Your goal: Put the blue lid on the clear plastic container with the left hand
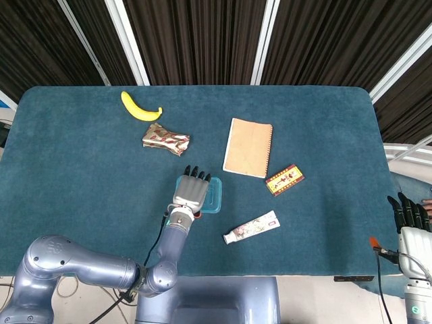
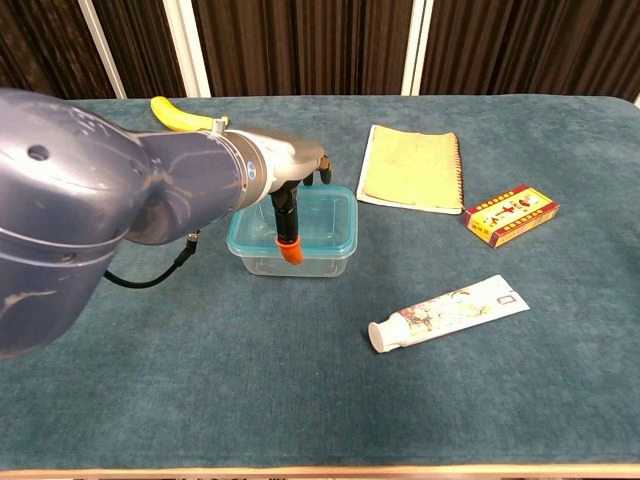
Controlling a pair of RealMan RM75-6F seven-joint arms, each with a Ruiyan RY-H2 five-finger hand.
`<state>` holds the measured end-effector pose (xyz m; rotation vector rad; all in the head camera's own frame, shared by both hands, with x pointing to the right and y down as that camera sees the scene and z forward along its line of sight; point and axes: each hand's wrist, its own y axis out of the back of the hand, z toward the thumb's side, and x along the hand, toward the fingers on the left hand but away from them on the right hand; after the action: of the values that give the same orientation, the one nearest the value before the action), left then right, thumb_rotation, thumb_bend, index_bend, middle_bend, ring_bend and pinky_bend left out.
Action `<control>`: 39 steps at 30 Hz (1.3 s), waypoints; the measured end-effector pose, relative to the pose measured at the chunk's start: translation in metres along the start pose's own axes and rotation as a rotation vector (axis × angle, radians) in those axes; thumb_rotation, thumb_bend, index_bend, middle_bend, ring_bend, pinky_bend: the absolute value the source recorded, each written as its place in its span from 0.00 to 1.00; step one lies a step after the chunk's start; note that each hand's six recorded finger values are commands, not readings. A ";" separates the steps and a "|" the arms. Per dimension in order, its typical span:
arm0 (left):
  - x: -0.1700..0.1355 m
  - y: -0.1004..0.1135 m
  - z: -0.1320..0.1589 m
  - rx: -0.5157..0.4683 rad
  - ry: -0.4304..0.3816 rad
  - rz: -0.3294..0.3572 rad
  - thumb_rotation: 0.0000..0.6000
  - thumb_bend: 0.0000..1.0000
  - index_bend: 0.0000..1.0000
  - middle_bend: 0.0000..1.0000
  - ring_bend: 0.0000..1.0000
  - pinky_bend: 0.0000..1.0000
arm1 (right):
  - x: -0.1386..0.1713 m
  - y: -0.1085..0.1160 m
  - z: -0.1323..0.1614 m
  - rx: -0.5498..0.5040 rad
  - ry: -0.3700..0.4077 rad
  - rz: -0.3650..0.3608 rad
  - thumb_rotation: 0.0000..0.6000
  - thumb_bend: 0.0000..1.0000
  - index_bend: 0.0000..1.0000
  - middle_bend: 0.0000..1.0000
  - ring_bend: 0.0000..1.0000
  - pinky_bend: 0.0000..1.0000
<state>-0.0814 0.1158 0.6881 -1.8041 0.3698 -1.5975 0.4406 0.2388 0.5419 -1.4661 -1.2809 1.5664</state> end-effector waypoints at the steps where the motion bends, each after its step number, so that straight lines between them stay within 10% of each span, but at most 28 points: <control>1: 0.000 0.000 0.000 -0.001 -0.001 0.001 1.00 0.17 0.13 0.19 0.00 0.00 | 0.000 0.000 0.000 0.000 0.000 0.000 1.00 0.27 0.09 0.01 0.04 0.00; 39: -0.003 -0.001 0.001 0.031 -0.008 -0.016 1.00 0.12 0.06 0.08 0.00 0.00 | 0.000 0.000 0.000 -0.004 -0.002 0.002 1.00 0.27 0.09 0.01 0.03 0.00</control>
<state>-0.0814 0.1186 0.6865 -1.7939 0.3262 -1.5976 0.4408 0.2389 0.5419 -1.4694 -1.2842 1.5679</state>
